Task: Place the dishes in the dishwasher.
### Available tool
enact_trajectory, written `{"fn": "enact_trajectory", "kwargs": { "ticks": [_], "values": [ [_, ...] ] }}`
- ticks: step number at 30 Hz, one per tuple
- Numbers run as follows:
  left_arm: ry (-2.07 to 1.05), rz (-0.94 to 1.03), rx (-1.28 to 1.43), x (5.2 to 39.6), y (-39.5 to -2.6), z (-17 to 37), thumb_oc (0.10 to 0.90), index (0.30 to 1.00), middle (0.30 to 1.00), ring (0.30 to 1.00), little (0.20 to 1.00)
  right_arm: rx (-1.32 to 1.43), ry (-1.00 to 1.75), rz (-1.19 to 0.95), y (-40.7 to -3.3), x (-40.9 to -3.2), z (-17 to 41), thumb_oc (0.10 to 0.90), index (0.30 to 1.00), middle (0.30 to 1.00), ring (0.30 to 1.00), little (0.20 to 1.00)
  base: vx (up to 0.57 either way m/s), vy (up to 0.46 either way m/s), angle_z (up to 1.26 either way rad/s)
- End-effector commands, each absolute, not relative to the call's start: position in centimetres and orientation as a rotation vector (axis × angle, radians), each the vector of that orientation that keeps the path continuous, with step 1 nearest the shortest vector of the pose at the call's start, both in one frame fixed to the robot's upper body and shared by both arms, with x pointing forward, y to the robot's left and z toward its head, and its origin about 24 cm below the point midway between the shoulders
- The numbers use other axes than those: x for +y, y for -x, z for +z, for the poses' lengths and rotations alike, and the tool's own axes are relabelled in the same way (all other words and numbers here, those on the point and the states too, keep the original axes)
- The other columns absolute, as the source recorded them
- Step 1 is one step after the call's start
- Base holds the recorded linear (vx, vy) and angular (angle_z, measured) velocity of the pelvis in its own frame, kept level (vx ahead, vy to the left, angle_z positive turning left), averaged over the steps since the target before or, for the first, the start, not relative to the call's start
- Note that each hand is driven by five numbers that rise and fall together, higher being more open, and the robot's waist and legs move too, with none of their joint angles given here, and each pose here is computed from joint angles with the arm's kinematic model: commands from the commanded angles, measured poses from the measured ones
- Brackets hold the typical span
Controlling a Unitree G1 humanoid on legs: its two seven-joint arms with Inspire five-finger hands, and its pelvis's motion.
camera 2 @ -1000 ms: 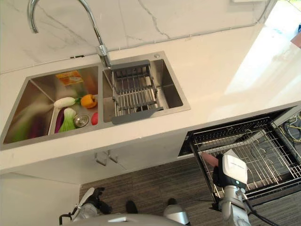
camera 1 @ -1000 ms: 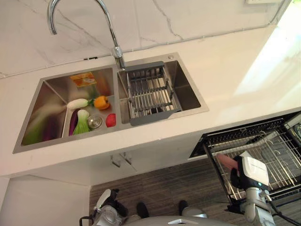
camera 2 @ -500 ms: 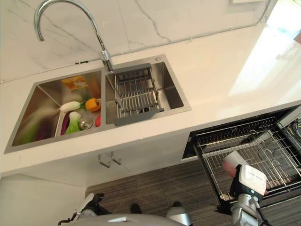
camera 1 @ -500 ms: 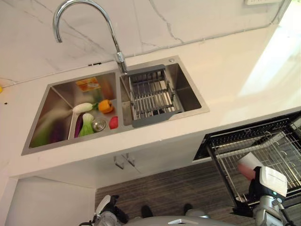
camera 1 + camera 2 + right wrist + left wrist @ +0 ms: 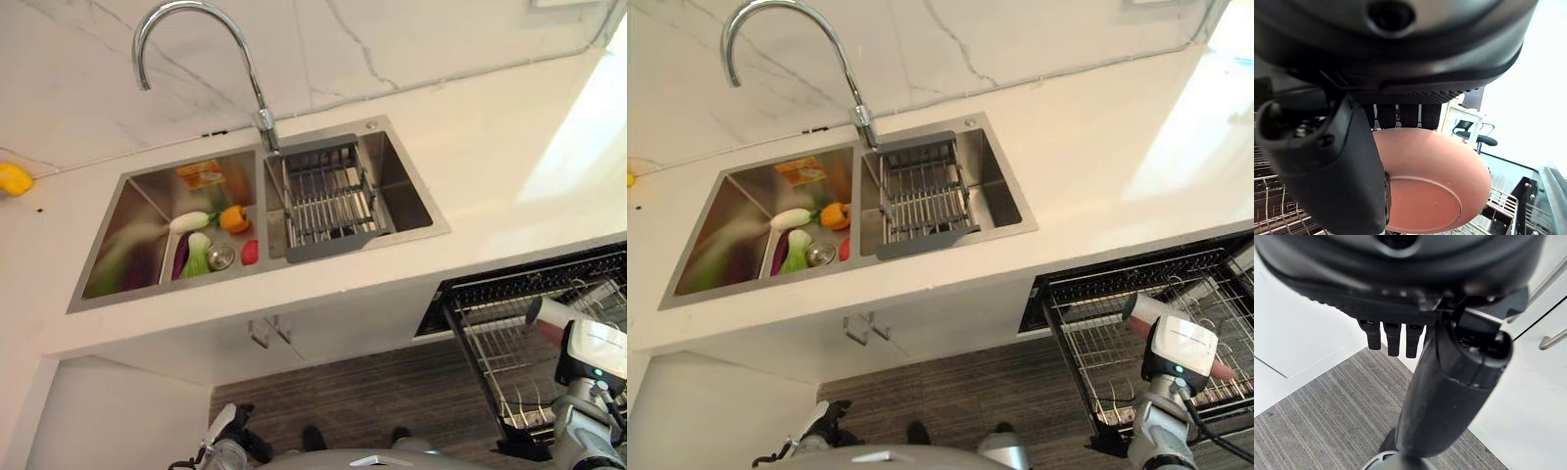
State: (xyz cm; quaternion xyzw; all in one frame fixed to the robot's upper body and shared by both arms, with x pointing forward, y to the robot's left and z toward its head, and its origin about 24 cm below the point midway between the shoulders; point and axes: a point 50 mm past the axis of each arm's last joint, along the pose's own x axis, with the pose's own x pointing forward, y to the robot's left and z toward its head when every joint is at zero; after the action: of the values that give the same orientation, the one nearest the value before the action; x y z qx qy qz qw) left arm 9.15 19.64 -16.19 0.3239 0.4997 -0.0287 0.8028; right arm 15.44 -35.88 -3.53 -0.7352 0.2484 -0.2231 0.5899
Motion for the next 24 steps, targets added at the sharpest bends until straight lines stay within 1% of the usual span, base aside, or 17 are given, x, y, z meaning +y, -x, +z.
{"fn": "enact_trajectory", "kwargs": {
  "ticks": [1, 2, 5, 10, 12, 13, 14, 16, 17, 18, 19, 20, 21, 22, 24],
  "values": [
    [-0.743, -0.084, 1.023, 19.3, -11.5, -15.9, 0.800, 0.900, 0.900, 0.900, 0.900, 0.428, 1.817, -0.656, -18.8, -37.8, 0.4, 0.800, 0.900, 0.900, 0.900, 0.900, 0.01, -0.022, 0.07],
    [-0.741, -0.082, 1.036, 19.3, -11.3, -15.9, 0.800, 0.900, 0.900, 0.900, 0.900, 0.453, 1.787, -0.582, -18.8, -36.8, -0.8, 0.800, 0.900, 0.900, 0.900, 0.900, 0.01, -0.024, 0.08],
    [-0.745, -0.077, 1.051, 19.4, -11.0, -16.0, 0.800, 0.900, 0.900, 0.900, 0.900, 0.471, 1.765, -0.555, -18.4, -36.1, -1.7, 0.800, 0.900, 0.900, 0.900, 0.900, 0.01, -0.026, 0.10],
    [-0.739, -0.063, 1.061, 19.5, -10.8, -16.1, 0.800, 0.900, 0.900, 0.900, 0.900, 0.479, 1.729, -0.548, -17.9, -35.6, -2.4, 0.800, 0.900, 0.900, 0.900, 0.900, 0.01, -0.017, 0.07],
    [-0.741, -0.055, 1.071, 19.7, -10.7, -16.1, 0.800, 0.900, 0.900, 0.900, 0.900, 0.452, 1.714, -0.586, -17.8, -35.6, -1.7, 0.800, 0.900, 0.900, 0.900, 0.900, 0.00, 0.000, 0.00],
    [-0.740, -0.050, 1.072, 19.7, -10.6, -16.1, 0.800, 0.900, 0.900, 0.900, 0.900, 0.432, 1.698, -0.622, -17.9, -35.8, -1.2, 0.800, 0.900, 0.900, 0.900, 0.900, 0.00, 0.000, 0.00],
    [-0.736, -0.042, 1.073, 19.8, -10.7, -16.1, 0.800, 0.900, 0.900, 0.900, 0.900, 0.402, 1.662, -0.707, -17.8, -36.2, -0.2, 0.800, 0.900, 0.900, 0.900, 0.900, 0.00, 0.000, 0.00],
    [-0.737, -0.045, 1.072, 19.7, -10.7, -16.1, 0.800, 0.900, 0.900, 0.900, 0.900, 0.404, 1.662, -0.709, -17.7, -36.3, -0.1, 0.800, 0.900, 0.900, 0.900, 0.900, 0.00, 0.000, 0.00],
    [-0.738, -0.041, 1.074, 19.8, -10.7, -16.1, 0.800, 0.900, 0.900, 0.900, 0.900, 0.376, 1.628, -0.781, -17.6, -36.6, 0.7, 0.800, 0.900, 0.900, 0.900, 0.900, 0.00, 0.000, 0.00],
    [-0.739, -0.036, 1.079, 19.8, -10.5, -16.1, 0.800, 0.900, 0.900, 0.900, 0.900, 0.327, 1.492, -0.928, -17.2, -37.1, 1.9, 0.800, 0.900, 0.900, 0.900, 0.900, 0.00, 0.000, 0.00],
    [-0.738, -0.034, 1.083, 19.7, -10.5, -16.1, 0.800, 0.900, 0.900, 0.900, 0.900, 0.302, 1.398, -1.000, -16.9, -37.2, 2.3, 0.800, 0.900, 0.900, 0.900, 0.900, 0.00, 0.000, 0.00],
    [-0.739, -0.034, 1.086, 19.7, -10.5, -16.1, 0.800, 0.900, 0.900, 0.900, 0.900, 0.255, 1.355, -1.061, -16.7, -37.2, 3.3, 0.800, 0.900, 0.900, 0.900, 0.900, 0.00, 0.000, 0.00],
    [-0.739, -0.035, 1.086, 19.7, -10.5, -16.1, 0.800, 0.900, 0.900, 0.900, 0.900, 0.256, 1.356, -1.061, -16.6, -37.2, 3.3, 0.800, 0.900, 0.900, 0.900, 0.900, 0.00, 0.000, 0.00],
    [-0.745, -0.028, 1.089, 19.8, -10.5, -16.1, 0.800, 0.900, 0.900, 0.900, 0.900, 0.234, 1.303, -1.172, -15.4, -37.8, 3.9, 0.800, 0.900, 0.900, 0.900, 0.900, 0.00, 0.000, 0.00],
    [-0.749, -0.027, 1.095, 19.7, -10.5, -16.1, 0.800, 0.900, 0.900, 0.900, 0.900, 0.175, 1.225, -1.285, -14.5, -38.1, 5.2, 0.800, 0.900, 0.900, 0.900, 0.900, 0.00, 0.000, 0.00]
  ]
}}
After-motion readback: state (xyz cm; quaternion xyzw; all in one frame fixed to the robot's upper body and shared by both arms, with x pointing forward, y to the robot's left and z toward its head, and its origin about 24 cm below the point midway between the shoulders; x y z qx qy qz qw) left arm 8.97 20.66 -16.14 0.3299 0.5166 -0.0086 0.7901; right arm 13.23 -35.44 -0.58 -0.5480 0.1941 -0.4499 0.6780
